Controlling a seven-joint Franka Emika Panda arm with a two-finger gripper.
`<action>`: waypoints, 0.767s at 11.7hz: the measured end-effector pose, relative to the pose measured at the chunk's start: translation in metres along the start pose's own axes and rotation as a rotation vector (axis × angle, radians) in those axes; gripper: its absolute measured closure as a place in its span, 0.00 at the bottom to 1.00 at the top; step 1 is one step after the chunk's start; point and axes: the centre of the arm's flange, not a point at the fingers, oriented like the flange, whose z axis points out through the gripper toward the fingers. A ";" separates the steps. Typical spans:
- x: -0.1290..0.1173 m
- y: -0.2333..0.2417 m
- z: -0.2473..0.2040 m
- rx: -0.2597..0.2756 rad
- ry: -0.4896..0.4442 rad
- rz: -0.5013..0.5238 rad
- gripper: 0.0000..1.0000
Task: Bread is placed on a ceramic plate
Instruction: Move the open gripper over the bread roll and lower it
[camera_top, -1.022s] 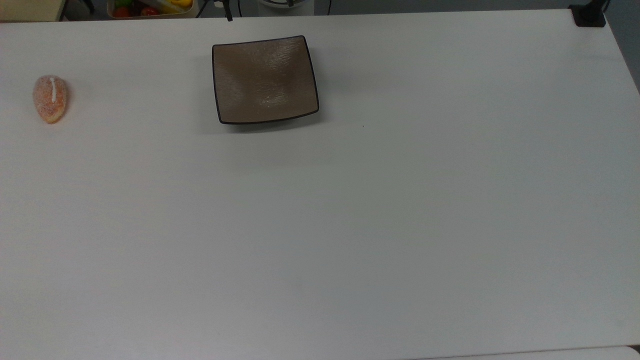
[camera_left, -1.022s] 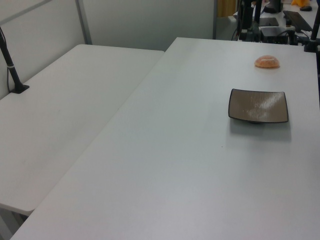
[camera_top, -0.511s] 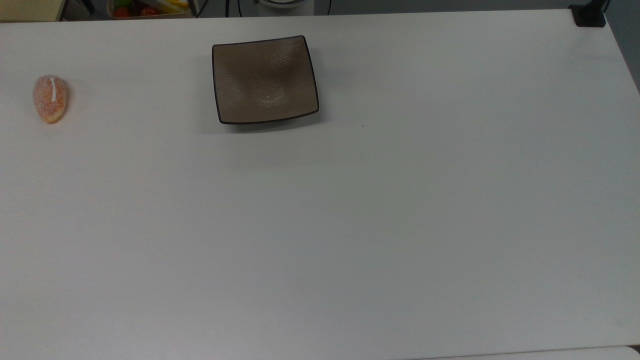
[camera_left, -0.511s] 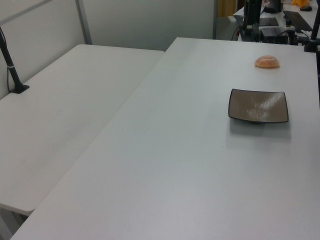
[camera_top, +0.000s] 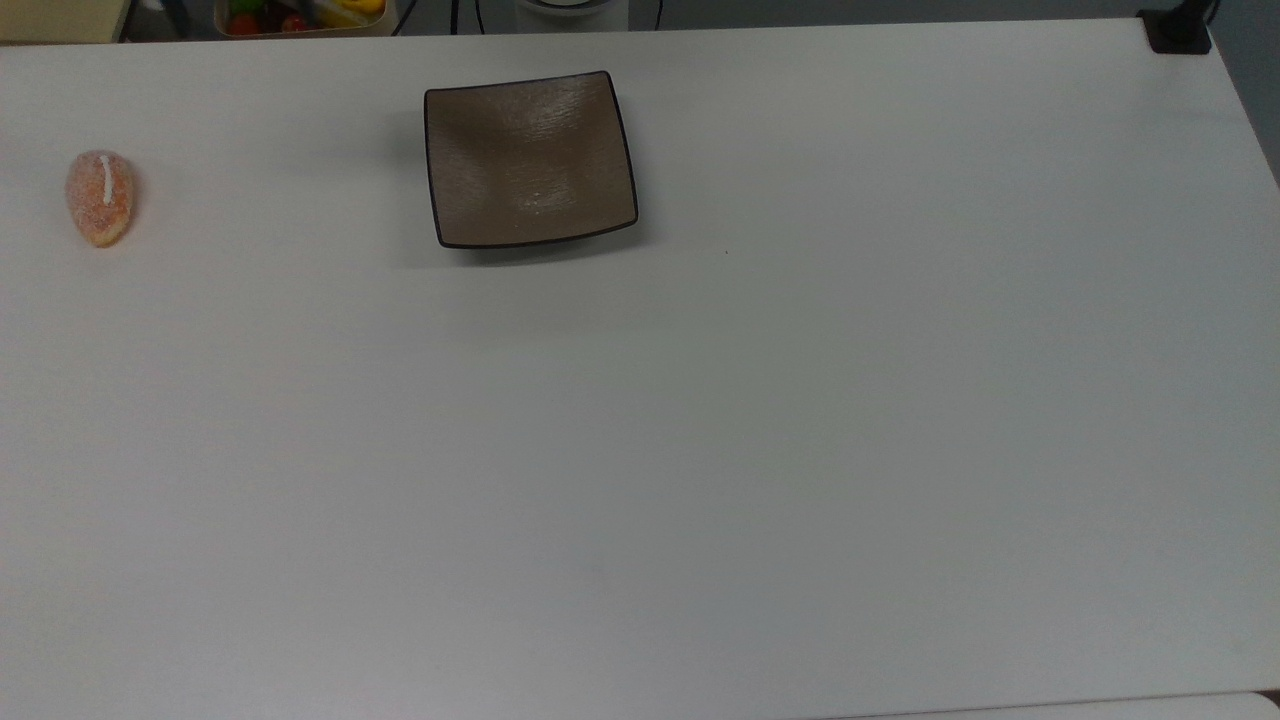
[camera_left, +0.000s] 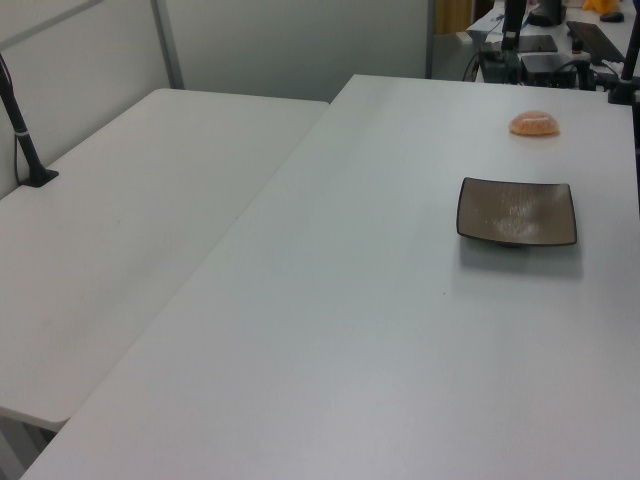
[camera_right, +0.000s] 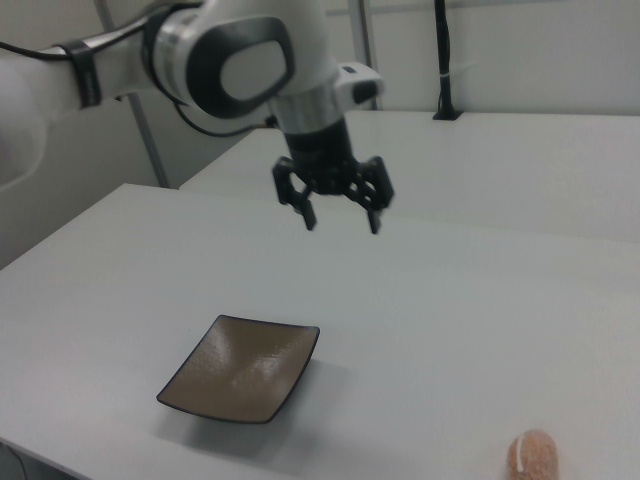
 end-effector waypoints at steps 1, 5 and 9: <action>-0.008 0.027 0.011 -0.013 0.002 0.017 0.00; -0.028 0.110 0.072 -0.059 -0.012 0.103 0.00; -0.047 0.157 0.136 -0.067 -0.067 0.126 0.00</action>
